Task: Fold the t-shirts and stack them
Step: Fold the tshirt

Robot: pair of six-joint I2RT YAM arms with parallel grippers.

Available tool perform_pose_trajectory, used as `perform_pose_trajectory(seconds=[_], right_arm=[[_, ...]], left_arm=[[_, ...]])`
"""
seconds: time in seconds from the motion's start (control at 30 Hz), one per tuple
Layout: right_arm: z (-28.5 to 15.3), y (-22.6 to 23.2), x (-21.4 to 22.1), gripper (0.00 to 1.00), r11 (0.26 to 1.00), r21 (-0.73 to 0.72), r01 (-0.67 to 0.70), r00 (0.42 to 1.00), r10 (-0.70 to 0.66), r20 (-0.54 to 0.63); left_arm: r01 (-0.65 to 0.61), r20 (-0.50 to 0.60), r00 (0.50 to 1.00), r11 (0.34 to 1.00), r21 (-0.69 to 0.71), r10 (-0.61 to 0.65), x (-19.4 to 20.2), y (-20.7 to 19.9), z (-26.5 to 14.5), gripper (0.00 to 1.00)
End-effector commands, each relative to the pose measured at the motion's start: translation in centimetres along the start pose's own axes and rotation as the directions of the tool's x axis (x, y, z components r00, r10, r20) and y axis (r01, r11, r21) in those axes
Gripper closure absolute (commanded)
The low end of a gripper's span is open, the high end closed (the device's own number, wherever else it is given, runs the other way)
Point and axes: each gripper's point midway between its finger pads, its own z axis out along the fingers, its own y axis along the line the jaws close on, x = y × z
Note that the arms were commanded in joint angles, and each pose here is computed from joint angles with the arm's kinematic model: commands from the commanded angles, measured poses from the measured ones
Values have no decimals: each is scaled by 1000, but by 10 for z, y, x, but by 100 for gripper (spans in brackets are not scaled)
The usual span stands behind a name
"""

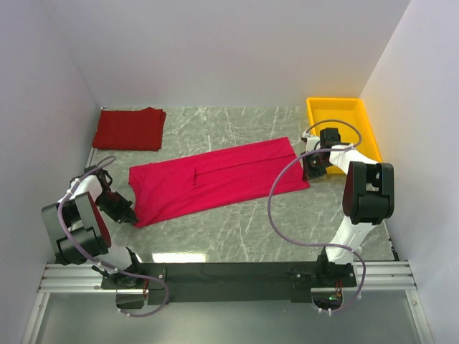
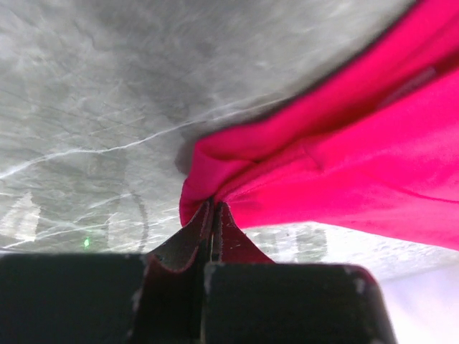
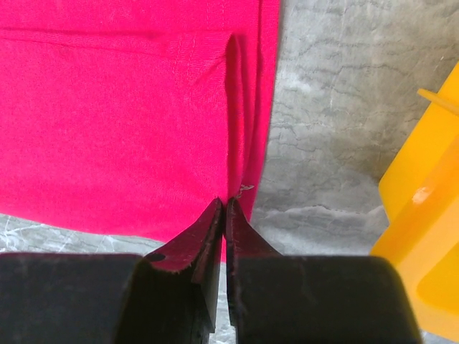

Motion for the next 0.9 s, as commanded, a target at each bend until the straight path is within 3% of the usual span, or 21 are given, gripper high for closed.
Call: perform_pose_trajectory(seconds=[0.0, 0.33, 0.87], right_arm=[[-17, -7, -16, 91, 999, 39, 27, 997, -30, 72], [-27, -1, -34, 74, 999, 3, 49, 992, -49, 119], [-11, -1, -15, 74, 1000, -15, 28, 999, -27, 42]], left_arm=[[26, -25, 999, 1000, -11, -27, 5, 2, 1, 99], [26, 46, 999, 999, -47, -24, -9, 6, -8, 99], [14, 33, 999, 1000, -26, -14, -8, 2, -7, 99]])
